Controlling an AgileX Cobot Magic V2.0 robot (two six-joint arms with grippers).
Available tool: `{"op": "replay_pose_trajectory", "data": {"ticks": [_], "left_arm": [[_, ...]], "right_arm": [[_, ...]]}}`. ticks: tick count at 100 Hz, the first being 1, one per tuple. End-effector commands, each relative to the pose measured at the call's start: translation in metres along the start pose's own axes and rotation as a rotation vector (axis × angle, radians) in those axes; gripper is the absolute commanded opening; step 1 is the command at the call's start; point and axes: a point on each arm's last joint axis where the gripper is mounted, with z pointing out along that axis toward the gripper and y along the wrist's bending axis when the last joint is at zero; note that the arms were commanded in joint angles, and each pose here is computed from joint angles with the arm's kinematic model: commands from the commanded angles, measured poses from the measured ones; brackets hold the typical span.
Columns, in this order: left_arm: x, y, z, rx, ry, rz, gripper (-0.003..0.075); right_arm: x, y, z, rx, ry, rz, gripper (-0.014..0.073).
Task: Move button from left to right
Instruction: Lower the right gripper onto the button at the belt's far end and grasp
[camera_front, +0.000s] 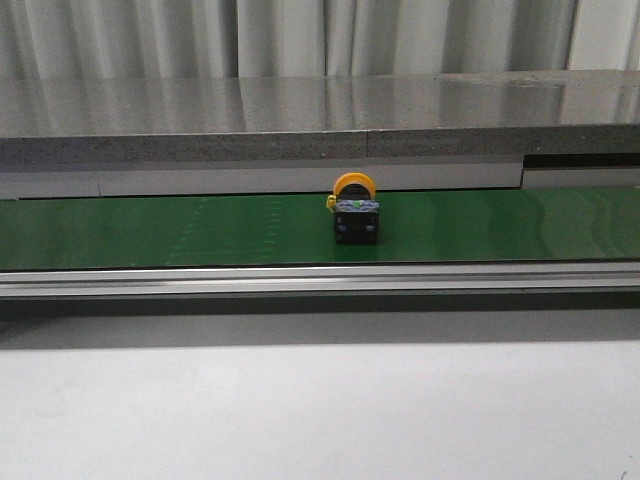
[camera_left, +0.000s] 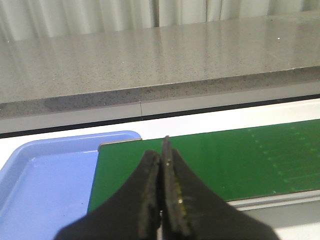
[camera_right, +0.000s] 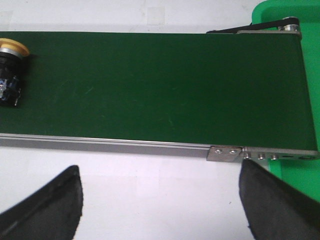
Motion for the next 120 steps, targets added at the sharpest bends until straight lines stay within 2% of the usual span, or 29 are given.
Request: {"op": "replay_pose_trajectory", "data": {"ticks": [1, 29, 53, 87, 120], "left_arm": [[-0.014, 0.001, -0.001, -0.005, -0.088, -0.014, -0.0019], [-0.014, 0.001, -0.001, -0.005, -0.088, -0.014, -0.0019], [-0.014, 0.001, -0.001, -0.005, -0.088, -0.014, -0.0019], [-0.014, 0.001, -0.001, -0.005, -0.088, -0.014, -0.0019], [-0.014, 0.001, -0.001, -0.005, -0.088, -0.014, -0.0019]], "right_arm": [[-0.014, 0.004, -0.009, -0.032, -0.091, 0.024, 0.0645], [-0.018, 0.009, -0.007, -0.082, -0.101, 0.040, 0.0645], [-0.028, 0.015, 0.007, -0.114, -0.035, 0.048, 0.0645], [-0.039, 0.043, 0.056, -0.172, 0.030, -0.018, 0.0645], [-0.056, 0.055, 0.103, -0.153, 0.078, -0.093, 0.0645]]}}
